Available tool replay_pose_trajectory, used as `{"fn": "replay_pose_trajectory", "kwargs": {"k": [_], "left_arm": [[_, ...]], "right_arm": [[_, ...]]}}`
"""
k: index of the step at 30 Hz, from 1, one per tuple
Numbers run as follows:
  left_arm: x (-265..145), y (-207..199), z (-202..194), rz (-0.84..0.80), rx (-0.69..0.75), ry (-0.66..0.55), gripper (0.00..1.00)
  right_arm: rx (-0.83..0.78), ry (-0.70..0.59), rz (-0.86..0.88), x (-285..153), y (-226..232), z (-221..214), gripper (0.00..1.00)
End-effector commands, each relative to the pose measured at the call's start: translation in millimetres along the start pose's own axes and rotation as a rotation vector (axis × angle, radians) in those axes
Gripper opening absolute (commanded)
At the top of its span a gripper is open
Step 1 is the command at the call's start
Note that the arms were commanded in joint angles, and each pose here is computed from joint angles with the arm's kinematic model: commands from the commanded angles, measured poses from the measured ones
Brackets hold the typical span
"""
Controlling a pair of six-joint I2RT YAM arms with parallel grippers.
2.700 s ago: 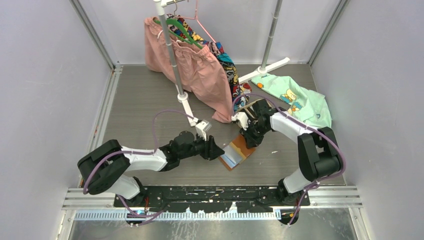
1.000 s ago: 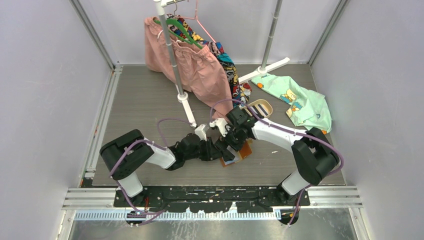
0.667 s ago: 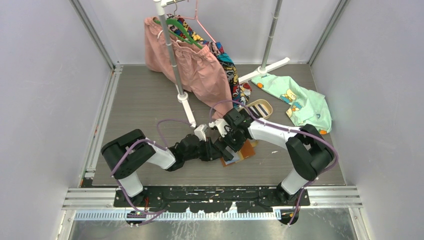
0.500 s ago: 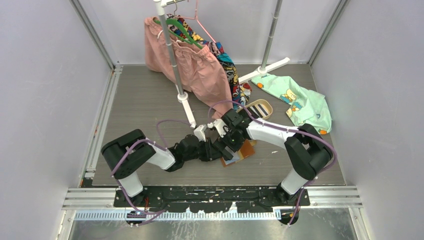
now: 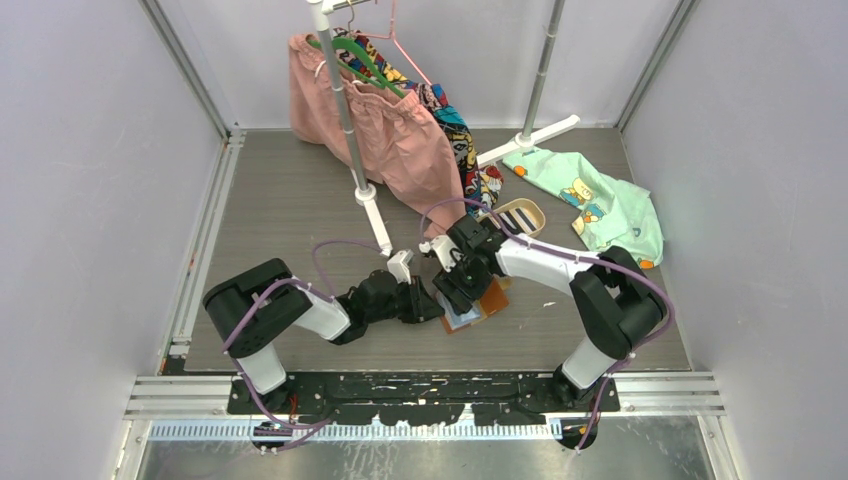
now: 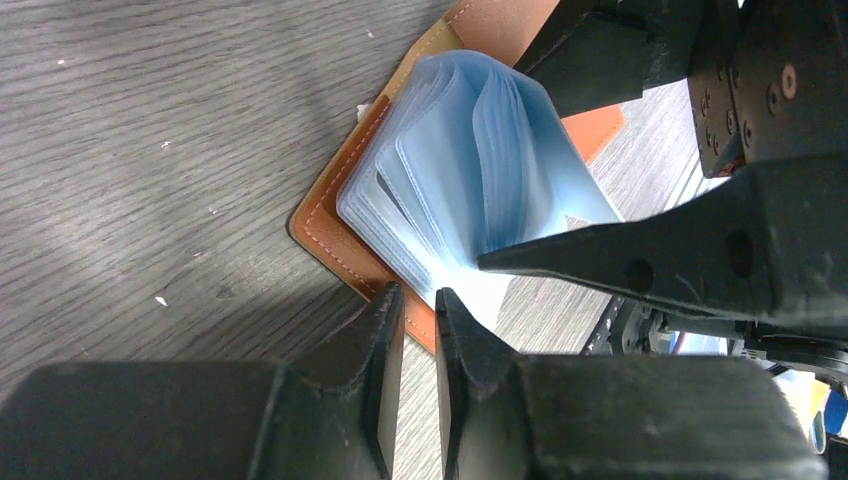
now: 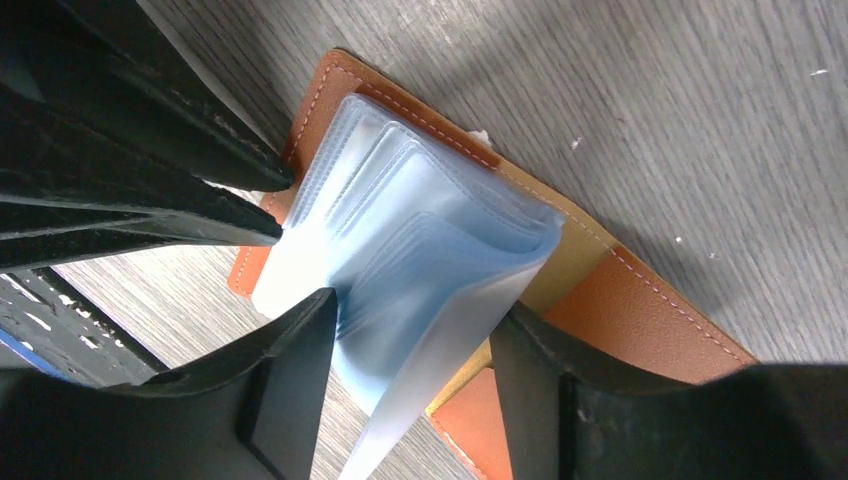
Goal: Put the credit cards into the card holder
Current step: Open the card holder at the center of the board.
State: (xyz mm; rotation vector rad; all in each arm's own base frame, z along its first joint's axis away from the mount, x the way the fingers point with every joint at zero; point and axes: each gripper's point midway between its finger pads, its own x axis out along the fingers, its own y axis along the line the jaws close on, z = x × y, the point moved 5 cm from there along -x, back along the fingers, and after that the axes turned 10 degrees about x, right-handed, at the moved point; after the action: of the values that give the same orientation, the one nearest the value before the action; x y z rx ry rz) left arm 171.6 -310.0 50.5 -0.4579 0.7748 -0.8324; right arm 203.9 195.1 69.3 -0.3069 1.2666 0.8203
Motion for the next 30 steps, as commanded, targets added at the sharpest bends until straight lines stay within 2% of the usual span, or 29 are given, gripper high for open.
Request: {"fn": "replay_pose_trajectory", "kwargs": {"k": [1, 6, 9, 18, 25, 30], "left_arm": [[-3.0, -2.4, 7.1, -0.014, 0.021, -0.041, 0.21], [-10.4, -9.1, 17.6, -0.051, 0.003, -0.087, 0.24], [-13.3, -11.1, 24.0, -0.066, -0.018, -0.111, 0.24], [-17.8, 4.9, 46.3, 0.008, -0.014, -0.143, 0.22], [-15.4, -5.0, 61.0, -0.011, 0.106, -0.087, 0.34], [-11.8, -8.2, 54.7, -0.042, 0.119, -0.012, 0.39]], "right_arm": [[-0.001, -0.016, -0.002, -5.2, -3.0, 9.9, 0.59], [0.053, -0.026, 0.086, -9.7, -1.9, 11.0, 0.39], [0.08, -0.023, 0.141, -13.7, -2.1, 11.2, 0.34], [0.108, -0.008, 0.224, -19.1, -1.9, 13.5, 0.28], [0.113, -0.001, 0.236, -18.8, -1.8, 14.1, 0.28], [0.12, 0.004, 0.236, -18.0, -2.9, 14.3, 0.28]]}}
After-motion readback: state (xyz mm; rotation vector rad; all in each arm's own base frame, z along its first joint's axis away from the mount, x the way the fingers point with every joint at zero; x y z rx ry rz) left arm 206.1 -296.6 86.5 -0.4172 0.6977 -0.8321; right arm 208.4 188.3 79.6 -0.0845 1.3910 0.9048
